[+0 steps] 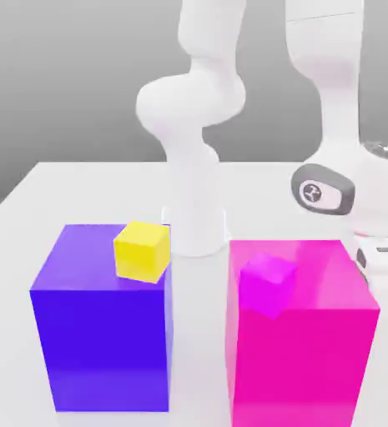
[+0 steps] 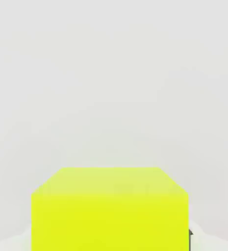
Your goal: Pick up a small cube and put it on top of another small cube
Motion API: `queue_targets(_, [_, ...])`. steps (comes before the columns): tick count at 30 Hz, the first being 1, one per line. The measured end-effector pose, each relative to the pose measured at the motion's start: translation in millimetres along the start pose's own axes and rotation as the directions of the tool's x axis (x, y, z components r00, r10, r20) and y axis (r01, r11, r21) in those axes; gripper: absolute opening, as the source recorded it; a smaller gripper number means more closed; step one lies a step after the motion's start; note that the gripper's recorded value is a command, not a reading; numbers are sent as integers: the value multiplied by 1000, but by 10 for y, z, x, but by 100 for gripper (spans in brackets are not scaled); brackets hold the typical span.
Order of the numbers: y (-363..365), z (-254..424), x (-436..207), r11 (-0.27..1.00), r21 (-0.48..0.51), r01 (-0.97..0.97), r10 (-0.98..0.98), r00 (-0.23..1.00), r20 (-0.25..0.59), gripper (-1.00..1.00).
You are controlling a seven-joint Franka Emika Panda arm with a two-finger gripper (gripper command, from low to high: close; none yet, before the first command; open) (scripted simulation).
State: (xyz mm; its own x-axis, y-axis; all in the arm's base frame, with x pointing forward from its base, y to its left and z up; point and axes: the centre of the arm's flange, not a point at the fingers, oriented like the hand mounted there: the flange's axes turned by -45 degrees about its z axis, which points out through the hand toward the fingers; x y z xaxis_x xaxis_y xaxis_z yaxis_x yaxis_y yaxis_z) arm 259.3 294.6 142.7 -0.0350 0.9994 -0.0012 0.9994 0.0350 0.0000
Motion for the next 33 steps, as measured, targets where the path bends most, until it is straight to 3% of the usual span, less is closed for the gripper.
queue_targets(7, [52, -599, 103, 999, -5, 43, -43, 999, -4, -100])
queue_targets(14, [1148, -1430, -181, 986, -16, -168, 168, 986, -6, -100])
queue_targets(19, [1813, -2180, -741, 934, -26, -356, 356, 935, -1, -100])
queue_targets(25, [2209, -3096, -1902, 745, -10, -667, 667, 745, -1, -100])
queue_targets(29, [2216, -2785, -2166, 680, 5, -734, 734, 680, -2, -100])
queue_targets(30, [2211, -2654, -2177, 677, 5, -736, 736, 677, -2, 100])
queue_targets(33, [2211, -2654, -2177, 677, 5, -736, 736, 677, -2, 100])
